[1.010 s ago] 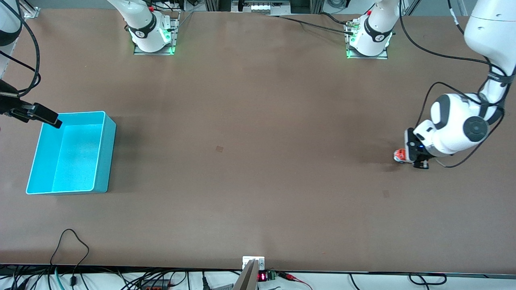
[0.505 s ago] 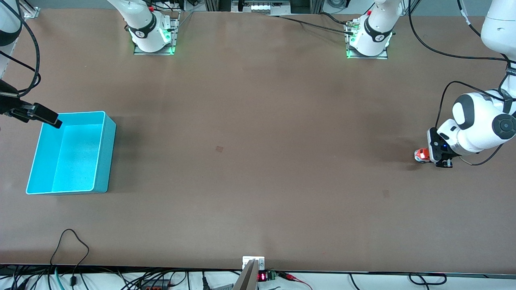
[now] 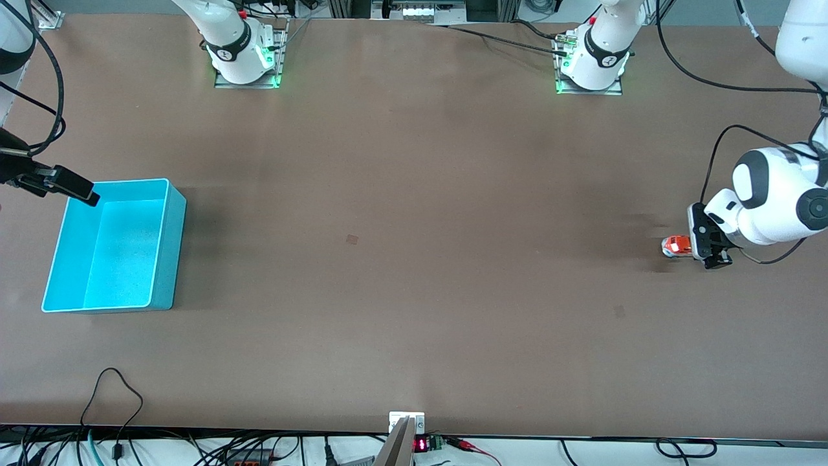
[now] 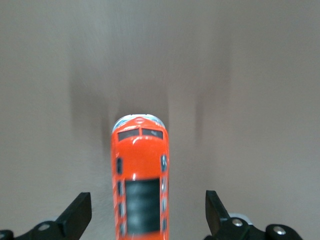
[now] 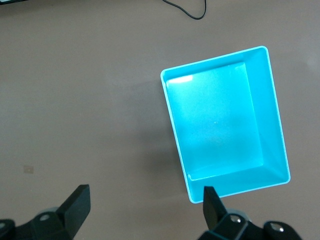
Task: Wind up bus and store in blue box
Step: 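Drag the car backward along the table with the left gripper, then open the left gripper, releasing the car to roll toward the box, then move the right gripper to the car while the left gripper withdraws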
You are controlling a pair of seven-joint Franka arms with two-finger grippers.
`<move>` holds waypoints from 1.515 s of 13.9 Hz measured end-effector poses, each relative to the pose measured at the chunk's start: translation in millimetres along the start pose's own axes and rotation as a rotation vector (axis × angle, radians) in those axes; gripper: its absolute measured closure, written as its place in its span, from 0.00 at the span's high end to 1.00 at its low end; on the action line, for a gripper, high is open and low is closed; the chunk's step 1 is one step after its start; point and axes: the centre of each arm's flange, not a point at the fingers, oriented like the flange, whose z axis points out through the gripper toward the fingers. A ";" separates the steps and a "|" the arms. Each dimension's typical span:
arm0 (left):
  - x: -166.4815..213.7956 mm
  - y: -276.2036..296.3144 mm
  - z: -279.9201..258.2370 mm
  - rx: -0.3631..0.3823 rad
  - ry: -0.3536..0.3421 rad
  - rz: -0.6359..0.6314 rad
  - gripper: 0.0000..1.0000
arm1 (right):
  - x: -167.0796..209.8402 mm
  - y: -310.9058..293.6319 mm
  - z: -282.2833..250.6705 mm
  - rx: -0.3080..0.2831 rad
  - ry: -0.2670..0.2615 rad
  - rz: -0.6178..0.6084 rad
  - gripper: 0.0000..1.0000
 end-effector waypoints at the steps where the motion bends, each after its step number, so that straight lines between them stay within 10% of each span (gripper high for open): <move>1: 9.8 -0.8 -23.7 -0.012 -0.012 0.012 1.00 | 0.0 0.1 0.0 0.000 0.000 0.000 1.00; 9: 99.7 -11.9 -103.7 0.006 -0.061 0.057 1.00 | 0.0 0.0 0.0 0.000 0.000 0.000 1.00; 21: 157.2 -41.6 -147.7 0.204 0.154 -0.330 1.00 | 9.3 -6.0 33.8 0.047 -0.061 0.008 1.00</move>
